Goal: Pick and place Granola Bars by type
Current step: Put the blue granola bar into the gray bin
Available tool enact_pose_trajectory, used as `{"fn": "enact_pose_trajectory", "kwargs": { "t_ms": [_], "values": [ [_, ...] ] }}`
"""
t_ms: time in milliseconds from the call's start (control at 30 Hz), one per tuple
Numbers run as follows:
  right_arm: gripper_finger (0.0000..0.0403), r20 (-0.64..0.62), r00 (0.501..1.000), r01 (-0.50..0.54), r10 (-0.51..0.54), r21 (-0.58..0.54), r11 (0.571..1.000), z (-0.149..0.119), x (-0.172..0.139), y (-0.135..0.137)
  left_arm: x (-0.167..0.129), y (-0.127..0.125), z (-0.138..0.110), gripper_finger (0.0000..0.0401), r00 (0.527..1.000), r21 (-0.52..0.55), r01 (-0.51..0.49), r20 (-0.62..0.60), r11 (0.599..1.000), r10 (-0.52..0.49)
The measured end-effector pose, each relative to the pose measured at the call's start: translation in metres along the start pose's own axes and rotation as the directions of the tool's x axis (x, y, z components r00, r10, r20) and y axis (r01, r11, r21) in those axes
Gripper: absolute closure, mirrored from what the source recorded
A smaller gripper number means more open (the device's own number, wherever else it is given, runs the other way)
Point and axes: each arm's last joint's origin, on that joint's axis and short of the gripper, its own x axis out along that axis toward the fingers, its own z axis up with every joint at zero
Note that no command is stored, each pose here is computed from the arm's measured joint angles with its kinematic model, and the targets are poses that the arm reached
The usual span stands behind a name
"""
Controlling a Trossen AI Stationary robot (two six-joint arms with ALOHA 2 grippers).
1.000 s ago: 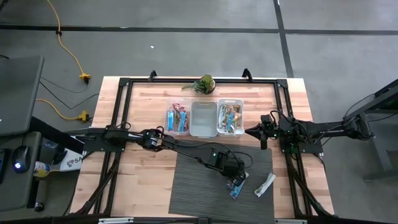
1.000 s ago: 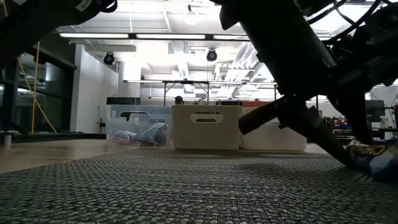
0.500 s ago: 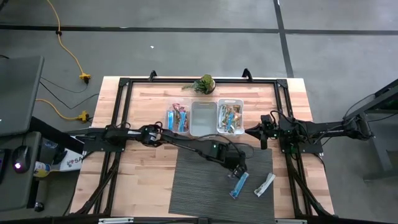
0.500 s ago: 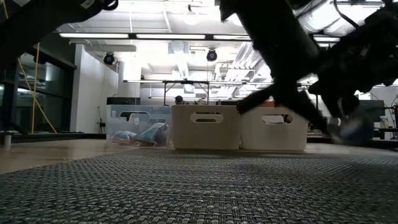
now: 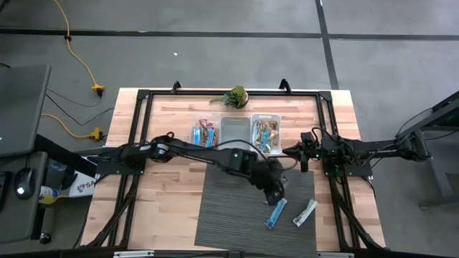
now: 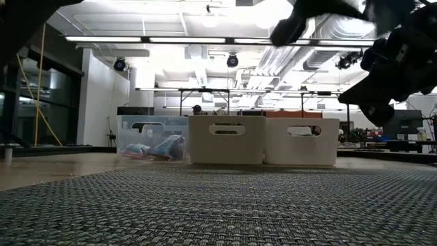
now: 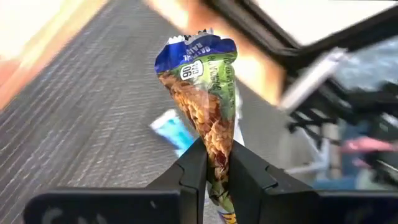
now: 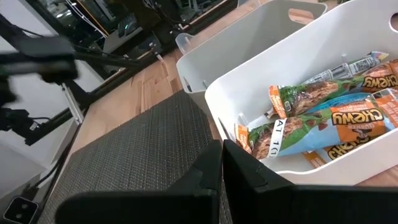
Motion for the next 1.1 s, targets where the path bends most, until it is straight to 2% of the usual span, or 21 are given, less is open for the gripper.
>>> {"fn": "enact_pose_trajectory", "kwargs": {
  "t_ms": [100,267,400,600,733,933,1100],
  "values": [
    [0.0402,-0.001,1.0,0.001,-0.001,0.0,1.0,0.0,0.0,0.0,-0.016,-0.009,0.005,0.0351,0.996,0.074,0.088,-0.004,0.993,-0.088],
    [0.0402,0.0,1.0,0.0,0.0,0.0,1.0,0.0,0.0,0.0,-0.034,-0.025,0.014,0.0351,0.961,0.218,0.269,0.002,0.938,-0.276],
    [0.0402,0.001,1.0,0.0,0.0,0.0,1.0,0.0,0.0,0.0,-0.041,-0.029,0.021,0.0351,0.939,0.263,0.322,0.031,0.909,-0.342],
    [0.0402,0.0,1.0,0.001,-0.001,0.0,1.0,0.0,0.0,0.0,-0.06,-0.024,0.038,0.0351,0.927,0.275,0.329,0.086,0.903,-0.364],
    [0.0402,0.001,1.0,0.0,0.0,0.0,1.0,0.0,0.0,0.0,-0.09,-0.015,0.057,0.0351,0.921,0.273,0.305,0.16,0.912,-0.355],
    [0.0402,-0.001,1.0,0.0,0.0,0.0,1.0,0.0,0.0,0.0,-0.14,0.014,0.087,0.0351,0.92,0.222,0.184,0.305,0.958,-0.247],
    [0.0402,0.0,1.0,0.0,0.0,0.0,1.0,0.0,0.0,0.0,-0.191,0.046,0.104,0.0351,0.916,0.037,0.068,0.393,0.997,-0.077]
  ]
}}
